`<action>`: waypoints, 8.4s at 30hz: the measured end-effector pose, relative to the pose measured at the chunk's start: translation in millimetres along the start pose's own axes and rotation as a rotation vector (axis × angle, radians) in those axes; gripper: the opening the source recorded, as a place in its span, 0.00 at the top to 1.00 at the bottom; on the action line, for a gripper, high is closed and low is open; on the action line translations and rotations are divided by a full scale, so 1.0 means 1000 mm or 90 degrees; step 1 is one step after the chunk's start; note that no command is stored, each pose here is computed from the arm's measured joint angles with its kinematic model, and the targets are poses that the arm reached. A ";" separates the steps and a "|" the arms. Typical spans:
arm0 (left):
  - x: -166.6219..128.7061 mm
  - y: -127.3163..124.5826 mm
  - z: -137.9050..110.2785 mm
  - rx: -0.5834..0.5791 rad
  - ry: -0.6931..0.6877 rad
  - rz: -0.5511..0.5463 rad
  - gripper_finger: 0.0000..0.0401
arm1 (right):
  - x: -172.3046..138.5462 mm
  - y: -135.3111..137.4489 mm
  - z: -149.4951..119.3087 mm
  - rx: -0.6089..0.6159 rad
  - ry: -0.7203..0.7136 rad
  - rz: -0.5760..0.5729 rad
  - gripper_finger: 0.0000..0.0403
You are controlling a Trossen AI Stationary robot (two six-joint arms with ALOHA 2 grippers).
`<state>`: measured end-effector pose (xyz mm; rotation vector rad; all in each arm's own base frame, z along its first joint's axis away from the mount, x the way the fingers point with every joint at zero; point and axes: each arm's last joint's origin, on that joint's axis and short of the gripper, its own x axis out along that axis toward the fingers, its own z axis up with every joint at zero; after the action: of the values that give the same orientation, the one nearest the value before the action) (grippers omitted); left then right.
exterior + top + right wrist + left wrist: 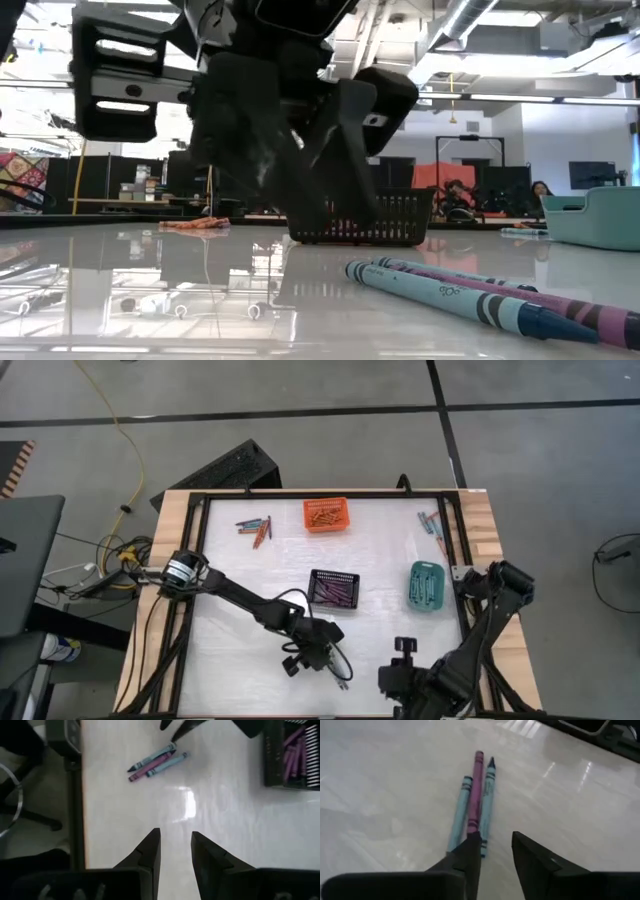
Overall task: Sort crayons
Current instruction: Put the blue green crayon into the green bin
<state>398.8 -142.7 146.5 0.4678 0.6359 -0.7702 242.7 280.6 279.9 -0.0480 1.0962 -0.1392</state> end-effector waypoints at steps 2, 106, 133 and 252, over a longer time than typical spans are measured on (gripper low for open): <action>0.000 0.001 -0.001 0.003 0.000 0.000 0.79 | 0.001 0.003 -0.003 0.007 -0.003 -0.005 0.74; -0.114 0.006 0.044 -0.088 0.214 0.286 1.00 | 0.034 -0.048 0.067 0.008 -0.116 -0.080 0.74; -0.057 -0.011 -0.048 -0.242 0.209 0.240 0.69 | 0.167 -0.081 0.014 0.122 -0.128 0.014 0.47; -0.073 0.060 0.009 -0.255 0.141 0.337 1.00 | 0.063 -0.090 -0.046 0.176 -0.128 -0.115 0.50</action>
<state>407.4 -74.8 211.5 0.3294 0.8070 -0.0814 222.7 184.8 212.9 0.0859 0.8634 -0.4381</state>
